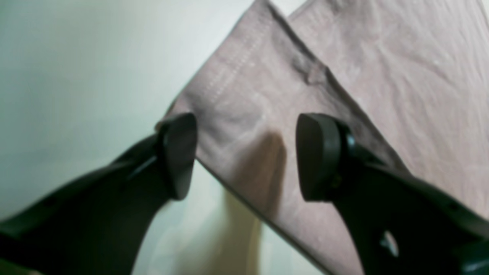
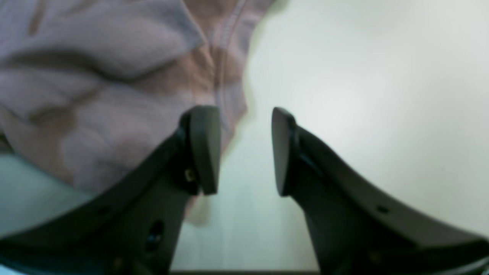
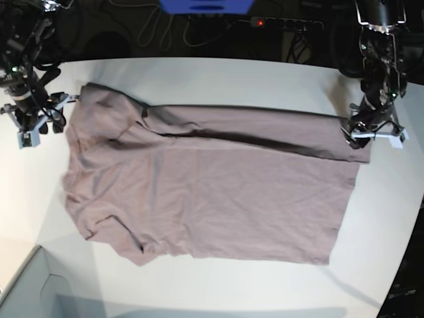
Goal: Layout the t-shirt on the table in an organized manner, then fold the t-shirt properly
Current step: 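Release and regrasp the shirt edge corners with both grippers, then pull the shirt edge taut with both grippers and lay it down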
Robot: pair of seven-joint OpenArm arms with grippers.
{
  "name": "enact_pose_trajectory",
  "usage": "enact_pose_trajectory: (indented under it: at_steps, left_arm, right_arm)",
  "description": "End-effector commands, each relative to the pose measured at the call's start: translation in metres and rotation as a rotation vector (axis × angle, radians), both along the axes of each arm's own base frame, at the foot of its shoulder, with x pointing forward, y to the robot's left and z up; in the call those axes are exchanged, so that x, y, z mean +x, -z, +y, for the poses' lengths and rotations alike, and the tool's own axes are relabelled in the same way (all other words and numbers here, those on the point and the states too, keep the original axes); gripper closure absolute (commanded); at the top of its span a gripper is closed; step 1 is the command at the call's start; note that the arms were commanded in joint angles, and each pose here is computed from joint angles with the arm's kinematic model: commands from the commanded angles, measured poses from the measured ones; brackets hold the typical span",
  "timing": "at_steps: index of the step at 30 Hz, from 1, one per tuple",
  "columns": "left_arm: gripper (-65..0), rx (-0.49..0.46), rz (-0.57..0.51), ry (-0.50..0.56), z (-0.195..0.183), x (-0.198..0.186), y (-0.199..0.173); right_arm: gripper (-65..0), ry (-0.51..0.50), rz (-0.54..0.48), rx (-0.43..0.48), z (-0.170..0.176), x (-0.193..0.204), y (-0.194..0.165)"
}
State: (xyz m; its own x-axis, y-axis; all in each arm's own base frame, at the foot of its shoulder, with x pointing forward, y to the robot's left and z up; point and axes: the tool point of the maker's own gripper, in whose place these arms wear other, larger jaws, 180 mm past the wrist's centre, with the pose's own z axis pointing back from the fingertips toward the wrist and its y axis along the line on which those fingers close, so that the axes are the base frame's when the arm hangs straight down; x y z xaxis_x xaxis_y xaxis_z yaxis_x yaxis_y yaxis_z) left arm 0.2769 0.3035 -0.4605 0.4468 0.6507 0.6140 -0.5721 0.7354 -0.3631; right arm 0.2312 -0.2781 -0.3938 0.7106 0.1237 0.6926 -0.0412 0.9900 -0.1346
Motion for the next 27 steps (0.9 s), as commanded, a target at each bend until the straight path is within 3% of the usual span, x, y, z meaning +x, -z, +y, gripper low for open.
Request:
enact_pose_trajectory:
  at_steps: [1,10,19,27]
  left_arm:
    - [-40.3,0.006,-0.001,-0.004,0.004,0.002,-0.003]
    - [-39.9,-0.021,0.008,-0.017,0.003,0.013,0.004]
    - [-40.3,0.033,-0.112,0.048,-0.009,0.016,-0.045]
    - [-40.3,0.011,-0.031,-0.069,0.023,-0.008,-0.014]
  right_arm:
    - [-23.0,-0.019,-0.038,-0.008,0.001,0.001,-0.011]
    - [-23.0,-0.013,0.042,0.033,0.017,-0.032,0.012]
    - [-23.0,-0.047,0.074,0.101,0.052,-0.042,0.027]
    - [-23.0,-0.055,0.113,0.160,0.063,-0.039,0.049]
